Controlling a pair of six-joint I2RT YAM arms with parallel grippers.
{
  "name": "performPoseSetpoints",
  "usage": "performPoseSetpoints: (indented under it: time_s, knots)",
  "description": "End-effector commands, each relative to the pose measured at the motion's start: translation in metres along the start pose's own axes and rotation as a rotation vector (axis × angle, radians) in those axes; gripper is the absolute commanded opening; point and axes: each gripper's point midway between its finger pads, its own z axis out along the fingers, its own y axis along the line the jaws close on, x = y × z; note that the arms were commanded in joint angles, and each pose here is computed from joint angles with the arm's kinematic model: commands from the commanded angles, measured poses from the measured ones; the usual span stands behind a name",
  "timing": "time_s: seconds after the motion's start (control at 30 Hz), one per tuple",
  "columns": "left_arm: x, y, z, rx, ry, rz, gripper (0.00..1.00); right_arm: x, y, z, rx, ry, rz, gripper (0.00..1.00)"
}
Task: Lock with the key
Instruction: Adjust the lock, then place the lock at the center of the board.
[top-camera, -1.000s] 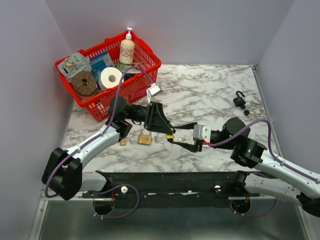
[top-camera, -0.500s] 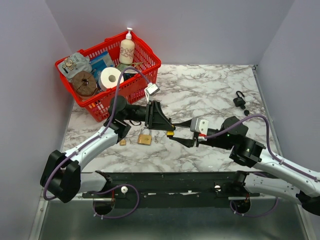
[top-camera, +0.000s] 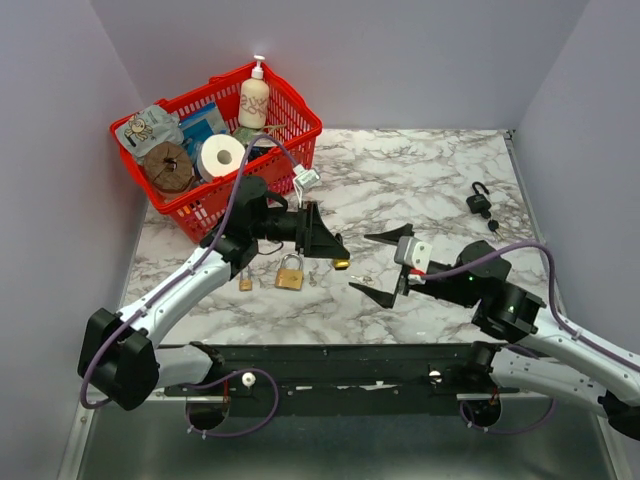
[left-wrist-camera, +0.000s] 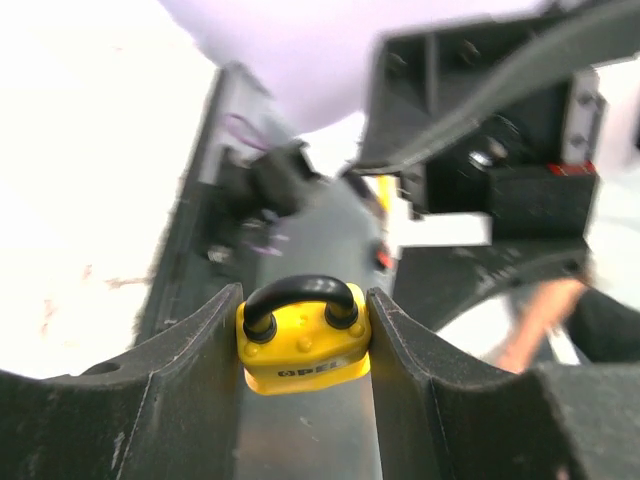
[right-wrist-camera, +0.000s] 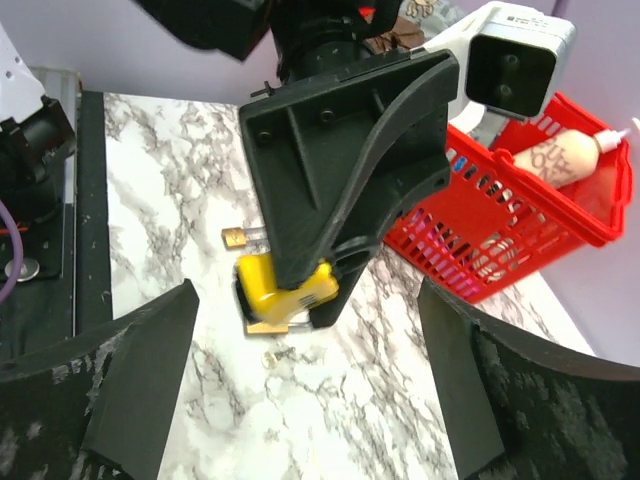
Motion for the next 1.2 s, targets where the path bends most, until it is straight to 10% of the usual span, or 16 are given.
performPoseSetpoints:
  time_s: [0.0,0.13,0.47,1.17]
  knots:
    - [-0.001,0.042,-0.01,-0.274,-0.01,0.022,0.0,0.04,0.002,-0.024,0.061,0.142,0.06,1.0]
    - [0.007,0.1,-0.018,-0.669,0.019,-0.082,0.0,0.06,-0.007,-0.041,0.166,0.218,0.122,1.0]
    - [0.037,0.191,-0.016,-1.057,0.16,-0.223,0.0,0.114,-0.06,-0.074,0.373,0.46,0.309,1.0]
    - [0.078,0.271,-0.006,-1.252,0.274,-0.455,0.0,0.144,-0.087,-0.088,0.45,0.563,0.441,1.0]
